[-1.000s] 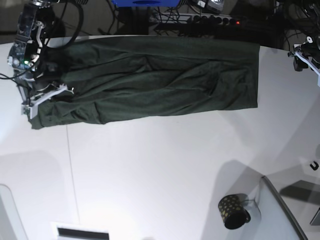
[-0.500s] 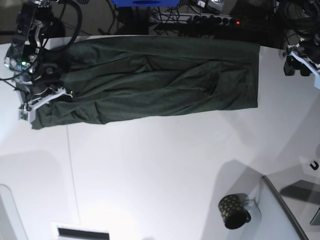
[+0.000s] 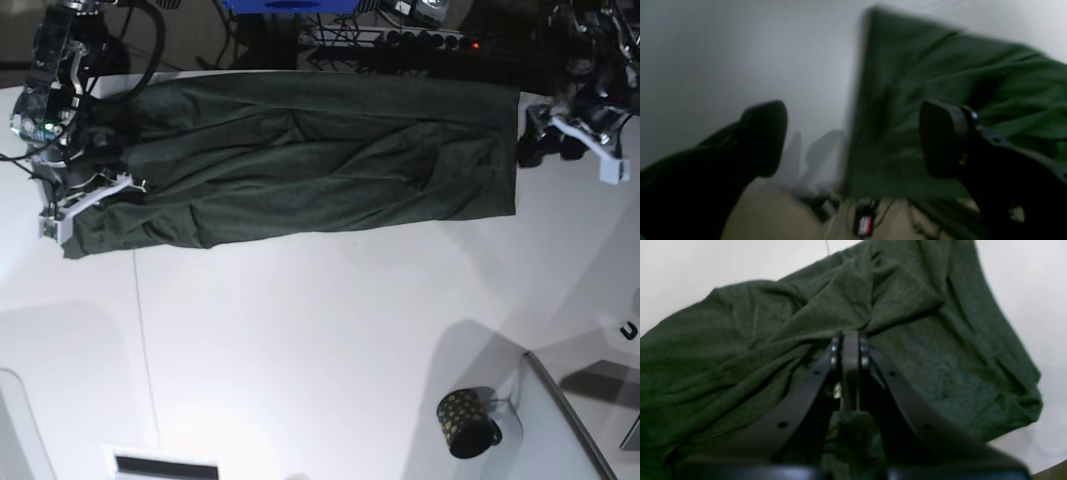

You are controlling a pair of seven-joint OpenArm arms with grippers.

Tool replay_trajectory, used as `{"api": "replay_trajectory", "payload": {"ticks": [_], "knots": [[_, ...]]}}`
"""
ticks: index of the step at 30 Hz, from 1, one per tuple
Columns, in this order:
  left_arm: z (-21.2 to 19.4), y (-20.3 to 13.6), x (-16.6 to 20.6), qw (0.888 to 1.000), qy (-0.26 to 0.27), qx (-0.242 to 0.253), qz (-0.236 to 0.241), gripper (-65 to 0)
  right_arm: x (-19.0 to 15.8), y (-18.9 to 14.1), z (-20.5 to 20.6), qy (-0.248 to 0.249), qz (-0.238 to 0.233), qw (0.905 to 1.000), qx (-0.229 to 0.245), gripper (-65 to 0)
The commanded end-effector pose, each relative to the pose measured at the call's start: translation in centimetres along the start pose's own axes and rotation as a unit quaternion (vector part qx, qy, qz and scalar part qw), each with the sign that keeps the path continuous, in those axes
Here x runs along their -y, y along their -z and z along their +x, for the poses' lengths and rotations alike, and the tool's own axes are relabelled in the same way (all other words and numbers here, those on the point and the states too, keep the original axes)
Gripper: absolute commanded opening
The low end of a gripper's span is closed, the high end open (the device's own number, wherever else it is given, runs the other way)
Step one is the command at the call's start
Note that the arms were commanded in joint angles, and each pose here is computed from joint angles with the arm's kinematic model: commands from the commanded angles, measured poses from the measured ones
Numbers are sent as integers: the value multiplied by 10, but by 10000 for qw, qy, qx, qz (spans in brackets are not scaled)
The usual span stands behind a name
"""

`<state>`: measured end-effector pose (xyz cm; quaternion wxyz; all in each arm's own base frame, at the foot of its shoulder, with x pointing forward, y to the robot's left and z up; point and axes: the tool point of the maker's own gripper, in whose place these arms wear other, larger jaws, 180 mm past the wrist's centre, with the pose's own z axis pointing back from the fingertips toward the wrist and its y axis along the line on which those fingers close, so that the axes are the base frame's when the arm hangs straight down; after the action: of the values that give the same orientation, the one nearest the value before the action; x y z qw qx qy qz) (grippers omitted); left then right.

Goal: Layout the t-shirt on the table in an organized manner, then fold the t-shirt properly
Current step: 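Lower the left gripper onto the strip's other end and grasp it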

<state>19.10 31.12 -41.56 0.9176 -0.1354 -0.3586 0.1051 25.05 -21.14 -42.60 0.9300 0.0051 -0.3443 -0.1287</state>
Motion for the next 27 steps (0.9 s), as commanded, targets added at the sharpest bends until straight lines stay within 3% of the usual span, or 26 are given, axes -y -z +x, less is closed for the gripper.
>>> {"api": "replay_trajectory", "payload": {"ticks": [1, 8, 12, 14, 18, 21, 27], "knots": [[5, -1, 1, 9999, 44, 103, -31, -54, -1, -2, 12, -19, 27, 9998, 203, -639], [-13, 16, -3, 9995, 35, -244, 175, -54, 1, -2, 11, -37, 11, 9998, 185, -641], [-13, 19, -14, 9993, 109, -33, 369, -54, 0, -2, 11, -30, 17, 9998, 191, -641], [-29, 26, -19, 9991, -25, -151, 407, -54, 0, -1, 10, -19, 22, 9998, 174, -641], [-51, 46, -5, 9986, -115, -505, 132, -54, -1, -1, 11, -12, 28, 9998, 180, -641], [-52, 55, 11, 9992, -84, -378, -52, -54, -1, -1, 10, -12, 26, 9998, 173, -641], [-62, 66, 33, 9978, 55, -569, -329, -54, 1, -1, 9, -26, 14, 9999, 161, -641]]}}
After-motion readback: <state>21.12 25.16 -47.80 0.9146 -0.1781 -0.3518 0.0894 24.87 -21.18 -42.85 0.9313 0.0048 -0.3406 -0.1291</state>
